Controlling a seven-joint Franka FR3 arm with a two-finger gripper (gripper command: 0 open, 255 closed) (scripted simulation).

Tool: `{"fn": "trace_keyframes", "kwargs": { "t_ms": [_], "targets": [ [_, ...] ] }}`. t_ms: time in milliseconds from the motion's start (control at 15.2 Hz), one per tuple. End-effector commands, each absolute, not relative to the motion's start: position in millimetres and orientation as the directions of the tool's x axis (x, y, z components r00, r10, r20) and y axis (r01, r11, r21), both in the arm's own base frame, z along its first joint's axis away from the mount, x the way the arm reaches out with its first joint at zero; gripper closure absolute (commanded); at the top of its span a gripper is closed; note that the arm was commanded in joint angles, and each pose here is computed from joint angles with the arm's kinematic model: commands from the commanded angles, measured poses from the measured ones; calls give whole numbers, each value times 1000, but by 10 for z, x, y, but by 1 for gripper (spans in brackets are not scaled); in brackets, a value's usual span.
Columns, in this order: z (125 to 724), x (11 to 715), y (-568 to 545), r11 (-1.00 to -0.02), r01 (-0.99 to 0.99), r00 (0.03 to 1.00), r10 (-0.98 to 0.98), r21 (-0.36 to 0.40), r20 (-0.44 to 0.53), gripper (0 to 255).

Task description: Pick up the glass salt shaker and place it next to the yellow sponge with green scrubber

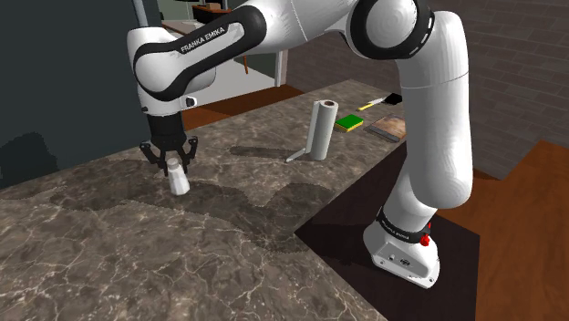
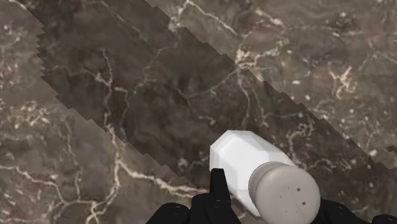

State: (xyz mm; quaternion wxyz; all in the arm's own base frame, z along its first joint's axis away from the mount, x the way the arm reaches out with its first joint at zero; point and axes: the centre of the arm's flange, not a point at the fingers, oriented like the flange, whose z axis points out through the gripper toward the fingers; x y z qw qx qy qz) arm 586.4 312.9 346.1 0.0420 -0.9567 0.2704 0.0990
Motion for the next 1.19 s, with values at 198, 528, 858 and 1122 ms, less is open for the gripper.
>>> {"fn": "trace_keyframes", "kwargs": {
  "t_ms": [198,528,858,1122],
  "targets": [
    [3454,5861,3132,-851,-525,834,-509,-25,-213,255],
    [3718,5861,3132,-851,-525,834,-509,-25,-213,255],
    [3982,5861,3132,-851,-525,834,-509,-25,-213,255],
    [4193,5861,3132,-851,-525,834,-509,-25,-213,255]
  ]
}}
